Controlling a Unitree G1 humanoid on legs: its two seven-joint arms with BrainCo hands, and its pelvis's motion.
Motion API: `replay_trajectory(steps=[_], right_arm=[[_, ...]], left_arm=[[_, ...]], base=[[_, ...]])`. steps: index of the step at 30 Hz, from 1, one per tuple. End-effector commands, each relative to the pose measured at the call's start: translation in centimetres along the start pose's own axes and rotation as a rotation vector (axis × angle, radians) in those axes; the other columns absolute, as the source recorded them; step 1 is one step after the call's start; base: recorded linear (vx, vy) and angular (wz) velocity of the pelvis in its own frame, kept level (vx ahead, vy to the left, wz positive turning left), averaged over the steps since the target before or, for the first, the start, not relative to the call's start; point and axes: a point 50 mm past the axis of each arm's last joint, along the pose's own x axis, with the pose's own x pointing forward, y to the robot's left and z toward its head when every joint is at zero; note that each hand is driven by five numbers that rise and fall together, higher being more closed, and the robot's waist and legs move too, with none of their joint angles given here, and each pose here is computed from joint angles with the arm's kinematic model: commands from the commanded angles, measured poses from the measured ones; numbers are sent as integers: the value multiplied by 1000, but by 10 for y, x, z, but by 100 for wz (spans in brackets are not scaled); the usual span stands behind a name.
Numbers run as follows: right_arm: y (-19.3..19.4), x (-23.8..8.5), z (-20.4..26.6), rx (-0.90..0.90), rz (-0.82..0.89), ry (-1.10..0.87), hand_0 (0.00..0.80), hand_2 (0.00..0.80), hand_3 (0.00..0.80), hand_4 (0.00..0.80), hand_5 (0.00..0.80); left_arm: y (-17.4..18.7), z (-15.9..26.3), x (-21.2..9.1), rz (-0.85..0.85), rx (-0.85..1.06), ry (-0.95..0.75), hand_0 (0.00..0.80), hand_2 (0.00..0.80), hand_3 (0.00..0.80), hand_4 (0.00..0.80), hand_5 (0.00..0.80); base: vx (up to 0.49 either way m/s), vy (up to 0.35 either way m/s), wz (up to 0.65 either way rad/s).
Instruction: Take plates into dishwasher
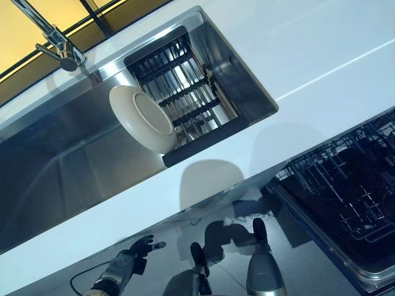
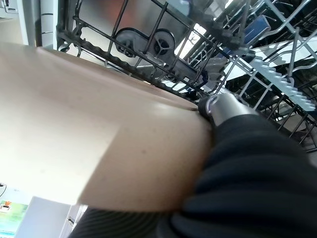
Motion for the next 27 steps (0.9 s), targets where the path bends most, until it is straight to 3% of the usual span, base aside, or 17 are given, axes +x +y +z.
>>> replay_trajectory(steps=[1,22,23,24,25,27], right_arm=[[34,-1,11,-12,121,9,800,800,800,800,800],[49,-5,6,2,159,52,800,800,800,800,800],[49,-5,6,5,151,56,355,355,355,355,355],[49,-5,6,6,148,56,151,151,151,151,151],[48,-5,5,9,148,56,0,0,0,0,0],[49,-5,6,11,150,52,0,0,0,0,0]], left_arm=[[13,12,2,41,68,-15,0,0,0,0,0],[9,17,4,35,78,-19,0,0,0,0,0],[9,17,3,34,76,-19,0,0,0,0,0],[9,17,3,34,76,-19,0,0,0,0,0],[9,16,3,32,74,-18,0,0,0,0,0],[9,15,3,30,73,-15,0,0,0,0,0]], base=[[0,0,0],[0,0,0],[0,0,0],[0,0,0],[0,0,0],[0,0,0]])
